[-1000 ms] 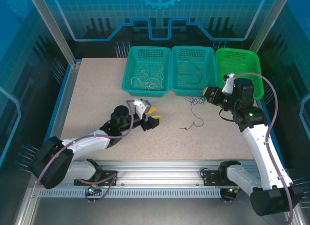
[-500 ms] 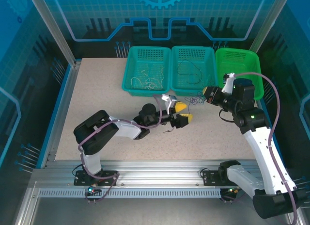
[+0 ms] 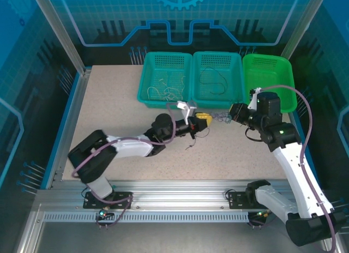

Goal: Untangle the cables

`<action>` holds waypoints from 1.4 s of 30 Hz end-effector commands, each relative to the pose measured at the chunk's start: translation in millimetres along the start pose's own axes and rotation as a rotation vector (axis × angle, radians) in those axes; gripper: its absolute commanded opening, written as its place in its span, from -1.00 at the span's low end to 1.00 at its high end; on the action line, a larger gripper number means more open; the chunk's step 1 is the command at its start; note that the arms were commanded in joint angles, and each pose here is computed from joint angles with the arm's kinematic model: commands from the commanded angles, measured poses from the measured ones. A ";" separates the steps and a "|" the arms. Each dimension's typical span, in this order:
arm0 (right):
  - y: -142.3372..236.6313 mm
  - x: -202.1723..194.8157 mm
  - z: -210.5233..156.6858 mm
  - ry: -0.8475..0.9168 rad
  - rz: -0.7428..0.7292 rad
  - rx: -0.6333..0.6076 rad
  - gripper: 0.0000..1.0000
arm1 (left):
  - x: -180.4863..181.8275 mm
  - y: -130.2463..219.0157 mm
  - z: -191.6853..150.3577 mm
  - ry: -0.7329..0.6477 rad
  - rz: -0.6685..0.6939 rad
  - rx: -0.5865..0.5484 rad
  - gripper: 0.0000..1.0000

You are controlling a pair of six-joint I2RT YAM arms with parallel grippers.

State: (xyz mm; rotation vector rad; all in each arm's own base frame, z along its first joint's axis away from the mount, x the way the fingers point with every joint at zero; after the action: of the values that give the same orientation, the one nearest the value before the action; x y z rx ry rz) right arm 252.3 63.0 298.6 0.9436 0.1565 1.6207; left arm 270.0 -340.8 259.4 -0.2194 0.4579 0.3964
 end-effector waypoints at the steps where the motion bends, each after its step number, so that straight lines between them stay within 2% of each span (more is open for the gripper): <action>1: 8.1 -64.6 15.0 -0.137 -0.296 -0.156 -0.70 | 23.9 37.6 22.4 -0.045 0.191 -0.018 -1.00; 5: -13.9 -101.5 -5.5 -0.242 -0.325 -0.104 -0.71 | 22.0 67.3 38.7 -0.115 0.300 0.017 -1.00; 11: -47.7 -131.3 -40.1 -0.300 -0.384 0.025 -0.66 | 14.8 97.9 60.8 -0.169 0.396 0.008 -1.00; 16: -62.8 -160.3 -57.9 -0.354 -0.437 0.062 -0.69 | 11.2 126.6 87.4 -0.168 0.474 -0.048 -1.00; 21: -70.6 -193.3 -81.1 -0.463 -0.482 0.123 -0.71 | 3.1 158.1 119.3 -0.164 0.524 -0.154 -1.00; 24: -67.1 -206.4 -86.7 -0.503 -0.511 0.116 -0.60 | 2.9 177.4 132.7 -0.186 0.614 -0.189 -1.00; 26: -65.1 -211.5 -85.7 -0.516 -0.499 0.105 -0.61 | 8.3 190.7 137.6 -0.185 0.691 -0.203 -1.00; 30: -62.2 -215.6 -81.0 -0.495 -0.514 0.100 -0.62 | 18.0 204.6 136.9 -0.145 0.761 -0.207 -1.00; 36: -71.7 -202.9 -85.4 -0.456 -0.439 0.120 -0.70 | 24.3 192.4 122.8 -0.094 0.693 -0.158 -1.00; 39: -75.8 -180.7 -82.5 -0.341 -0.422 0.164 -0.63 | 29.9 187.3 118.9 -0.082 0.695 -0.132 -1.00; 42: -77.3 -138.0 -70.2 -0.092 -0.388 0.163 -0.43 | 31.5 183.4 118.4 -0.083 0.690 -0.113 -1.00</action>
State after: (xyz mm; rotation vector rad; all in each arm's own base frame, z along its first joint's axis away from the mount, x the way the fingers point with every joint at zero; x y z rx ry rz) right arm 253.7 -30.4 111.6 1.1997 0.2739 1.0775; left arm 264.7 -128.6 312.6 -0.1152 0.4284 1.1346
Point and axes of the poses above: each hand's point on the last joint's axis, 136 mm out from that joint toward the fingers, its own y axis back along the fingers, its own x axis along the line the jaws close on, z = x × y, the point moved 5 cm from there along y, back along the fingers, and after that the axes turned 6 degrees about y, right-handed, at the moved point
